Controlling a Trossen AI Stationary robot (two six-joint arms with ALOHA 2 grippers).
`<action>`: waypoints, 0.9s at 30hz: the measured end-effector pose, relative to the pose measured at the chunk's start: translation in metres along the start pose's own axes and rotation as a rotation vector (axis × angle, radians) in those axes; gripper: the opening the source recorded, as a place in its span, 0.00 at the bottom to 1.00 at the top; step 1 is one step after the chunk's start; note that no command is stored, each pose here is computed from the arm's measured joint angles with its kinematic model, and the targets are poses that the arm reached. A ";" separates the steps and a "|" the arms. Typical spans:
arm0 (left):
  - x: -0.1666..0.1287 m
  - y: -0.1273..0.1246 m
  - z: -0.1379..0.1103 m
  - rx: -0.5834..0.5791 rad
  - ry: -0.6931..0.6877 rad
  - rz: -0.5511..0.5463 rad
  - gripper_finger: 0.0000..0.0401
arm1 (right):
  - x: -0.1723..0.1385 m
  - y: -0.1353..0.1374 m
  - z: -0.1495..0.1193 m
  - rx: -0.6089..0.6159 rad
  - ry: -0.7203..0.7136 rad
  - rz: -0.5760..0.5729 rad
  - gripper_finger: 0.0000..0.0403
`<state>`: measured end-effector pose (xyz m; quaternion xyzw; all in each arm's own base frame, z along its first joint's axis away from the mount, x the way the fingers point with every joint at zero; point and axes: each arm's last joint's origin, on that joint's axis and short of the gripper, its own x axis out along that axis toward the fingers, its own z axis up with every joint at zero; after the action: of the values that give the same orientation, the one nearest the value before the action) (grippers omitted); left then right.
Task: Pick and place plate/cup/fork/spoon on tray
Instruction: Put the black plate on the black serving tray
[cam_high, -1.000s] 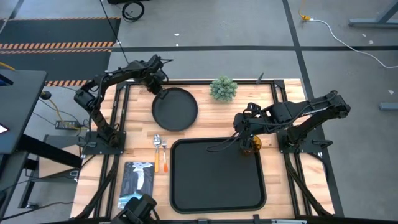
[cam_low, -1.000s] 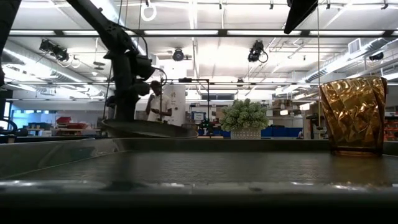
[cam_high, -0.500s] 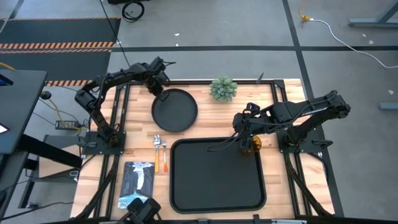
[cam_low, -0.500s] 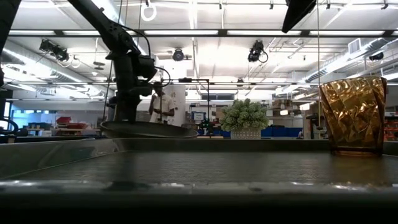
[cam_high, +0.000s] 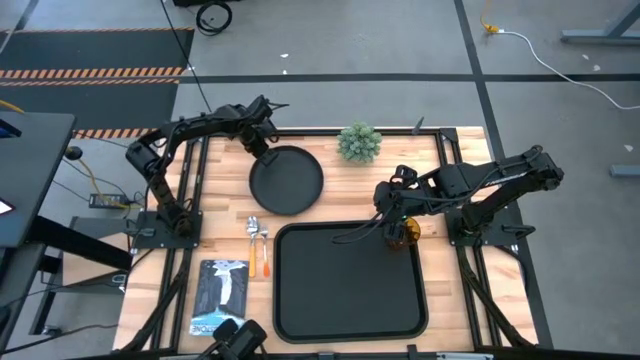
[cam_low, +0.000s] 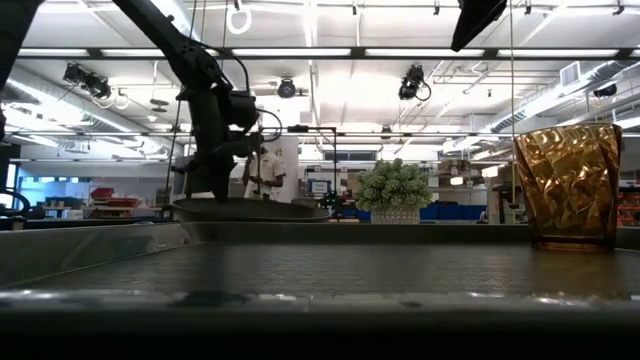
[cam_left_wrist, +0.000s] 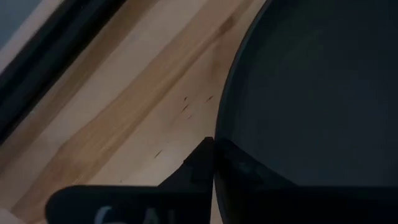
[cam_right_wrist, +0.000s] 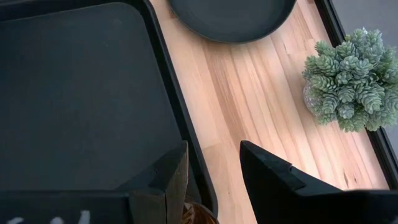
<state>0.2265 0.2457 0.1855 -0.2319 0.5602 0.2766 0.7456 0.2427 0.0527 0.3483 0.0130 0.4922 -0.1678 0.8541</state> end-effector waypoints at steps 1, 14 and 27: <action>0.004 0.000 0.001 0.003 0.004 0.009 0.05 | 0.000 0.000 0.000 0.000 0.000 0.000 0.38; 0.011 0.001 0.005 -0.005 -0.023 0.053 0.25 | 0.000 0.000 0.000 -0.008 0.000 0.000 0.38; 0.029 0.003 0.005 -0.007 0.023 0.053 0.36 | 0.000 0.000 0.001 -0.004 -0.006 0.003 0.38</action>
<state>0.2347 0.2554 0.1584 -0.2225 0.5740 0.2956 0.7305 0.2434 0.0529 0.3486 0.0115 0.4899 -0.1653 0.8559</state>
